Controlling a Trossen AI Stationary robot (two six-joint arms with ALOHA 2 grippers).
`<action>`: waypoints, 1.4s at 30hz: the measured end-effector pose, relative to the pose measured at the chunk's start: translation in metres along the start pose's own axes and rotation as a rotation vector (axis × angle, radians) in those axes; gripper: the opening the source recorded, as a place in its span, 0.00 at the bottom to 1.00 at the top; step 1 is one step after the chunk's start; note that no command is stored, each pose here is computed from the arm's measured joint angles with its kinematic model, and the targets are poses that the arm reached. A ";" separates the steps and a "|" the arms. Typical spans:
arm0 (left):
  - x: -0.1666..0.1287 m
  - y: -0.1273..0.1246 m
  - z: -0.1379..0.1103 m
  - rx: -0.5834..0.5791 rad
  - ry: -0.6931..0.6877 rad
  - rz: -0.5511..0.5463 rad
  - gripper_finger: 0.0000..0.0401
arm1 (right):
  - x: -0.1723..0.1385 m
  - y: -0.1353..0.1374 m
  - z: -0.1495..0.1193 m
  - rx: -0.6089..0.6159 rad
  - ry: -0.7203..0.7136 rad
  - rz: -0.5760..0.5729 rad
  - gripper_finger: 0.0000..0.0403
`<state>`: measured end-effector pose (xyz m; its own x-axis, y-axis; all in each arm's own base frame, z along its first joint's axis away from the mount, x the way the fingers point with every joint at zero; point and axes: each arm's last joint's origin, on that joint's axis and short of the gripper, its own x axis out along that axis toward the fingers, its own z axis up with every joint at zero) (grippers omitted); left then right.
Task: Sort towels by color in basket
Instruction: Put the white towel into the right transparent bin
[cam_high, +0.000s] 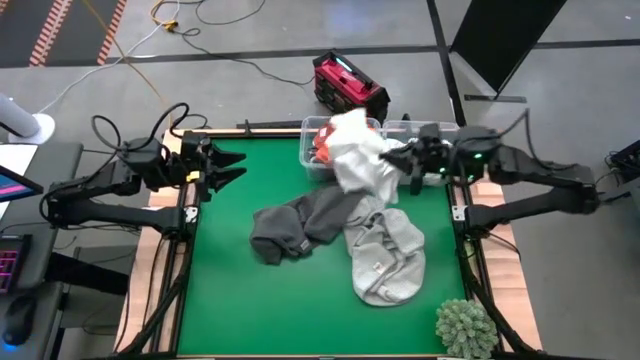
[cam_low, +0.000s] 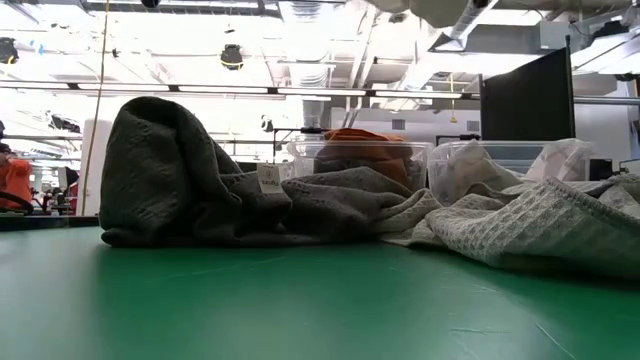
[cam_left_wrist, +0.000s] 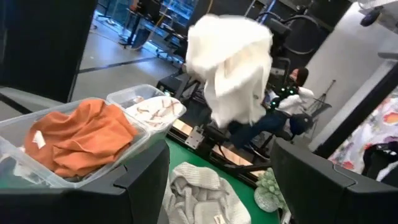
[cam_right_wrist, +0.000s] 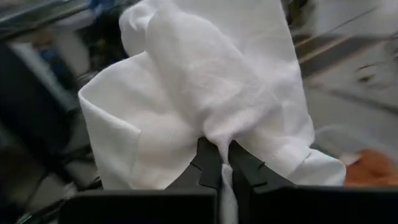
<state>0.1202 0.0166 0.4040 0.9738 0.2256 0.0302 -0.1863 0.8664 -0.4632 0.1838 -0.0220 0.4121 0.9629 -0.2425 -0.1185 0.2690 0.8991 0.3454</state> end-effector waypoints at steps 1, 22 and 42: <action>0.000 0.000 0.000 0.000 0.000 0.004 0.66 | -0.006 -0.002 0.002 -0.010 -0.024 -0.034 0.08; 0.009 -0.001 0.005 0.031 -0.085 0.058 0.66 | -0.009 -0.094 -0.039 -0.362 0.549 -1.061 0.08; 0.009 -0.001 0.005 -0.008 -0.087 0.054 0.66 | 0.019 -0.184 -0.059 -0.086 0.922 -1.115 0.09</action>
<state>0.1283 0.0200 0.4088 0.9473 0.3099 0.0813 -0.2370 0.8485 -0.4732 0.1517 -0.1703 0.2914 -0.1081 -0.5312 -0.8403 0.8202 0.4299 -0.3774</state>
